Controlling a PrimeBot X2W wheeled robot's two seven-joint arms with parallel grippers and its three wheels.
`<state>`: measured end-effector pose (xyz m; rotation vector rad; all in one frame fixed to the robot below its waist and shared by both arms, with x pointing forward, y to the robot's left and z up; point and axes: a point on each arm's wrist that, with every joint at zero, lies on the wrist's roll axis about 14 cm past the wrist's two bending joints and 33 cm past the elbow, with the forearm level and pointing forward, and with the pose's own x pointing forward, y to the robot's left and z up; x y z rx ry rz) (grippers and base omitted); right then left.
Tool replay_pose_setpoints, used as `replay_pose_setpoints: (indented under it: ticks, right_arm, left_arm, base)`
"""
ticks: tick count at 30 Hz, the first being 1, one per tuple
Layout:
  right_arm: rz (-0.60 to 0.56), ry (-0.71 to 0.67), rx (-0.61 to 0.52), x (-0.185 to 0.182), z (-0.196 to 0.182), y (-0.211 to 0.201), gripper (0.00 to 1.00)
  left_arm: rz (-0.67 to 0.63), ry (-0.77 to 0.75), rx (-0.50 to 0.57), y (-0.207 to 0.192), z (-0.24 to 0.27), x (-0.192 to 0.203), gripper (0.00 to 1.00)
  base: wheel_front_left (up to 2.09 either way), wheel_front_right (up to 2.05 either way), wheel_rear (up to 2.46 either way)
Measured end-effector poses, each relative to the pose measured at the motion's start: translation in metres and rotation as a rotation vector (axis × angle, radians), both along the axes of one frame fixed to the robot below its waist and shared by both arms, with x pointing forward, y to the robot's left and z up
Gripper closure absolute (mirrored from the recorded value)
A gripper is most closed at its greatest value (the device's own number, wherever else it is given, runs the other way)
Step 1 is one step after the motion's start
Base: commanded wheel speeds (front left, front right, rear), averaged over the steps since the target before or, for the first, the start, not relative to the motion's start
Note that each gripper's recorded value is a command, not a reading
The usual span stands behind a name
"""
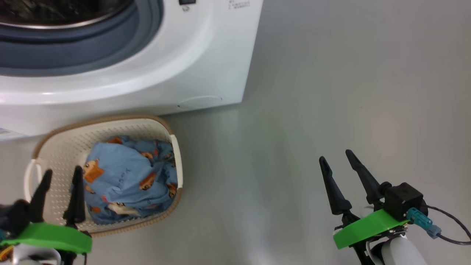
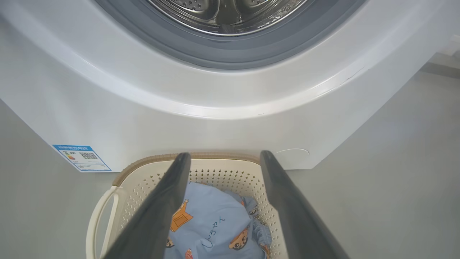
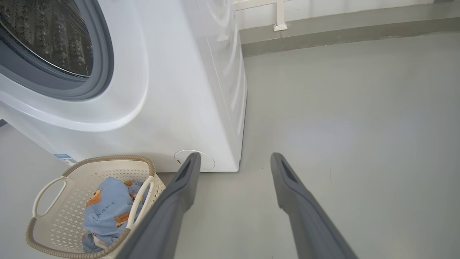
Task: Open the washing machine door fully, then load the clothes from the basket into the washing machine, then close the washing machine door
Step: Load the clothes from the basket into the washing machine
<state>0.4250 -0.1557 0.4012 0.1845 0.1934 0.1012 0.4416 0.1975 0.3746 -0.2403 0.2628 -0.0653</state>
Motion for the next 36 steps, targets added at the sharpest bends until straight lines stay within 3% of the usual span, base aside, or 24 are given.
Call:
replay_pose_setpoints:
  ticks: [14,28,36]
  right_arm:
    - [-0.021,0.099,0.025,0.013,-0.047,-0.006,0.00]
    - [-0.043,0.193,0.002,0.011,-0.089,-0.016,0.00]
    - [-0.053,0.217,0.007,0.012,-0.102,-0.020,0.00]
  left_arm:
    - [-0.128,0.175,0.002,-0.025,-0.086,0.024,0.00]
    - [-0.153,0.321,-0.021,-0.036,-0.161,0.031,0.00]
    - [-0.182,0.430,0.047,-0.023,-0.202,0.025,0.00]
  base:
    - [0.00,0.00,0.00]
    - [0.00,0.00,0.00]
    - [0.00,0.00,0.00]
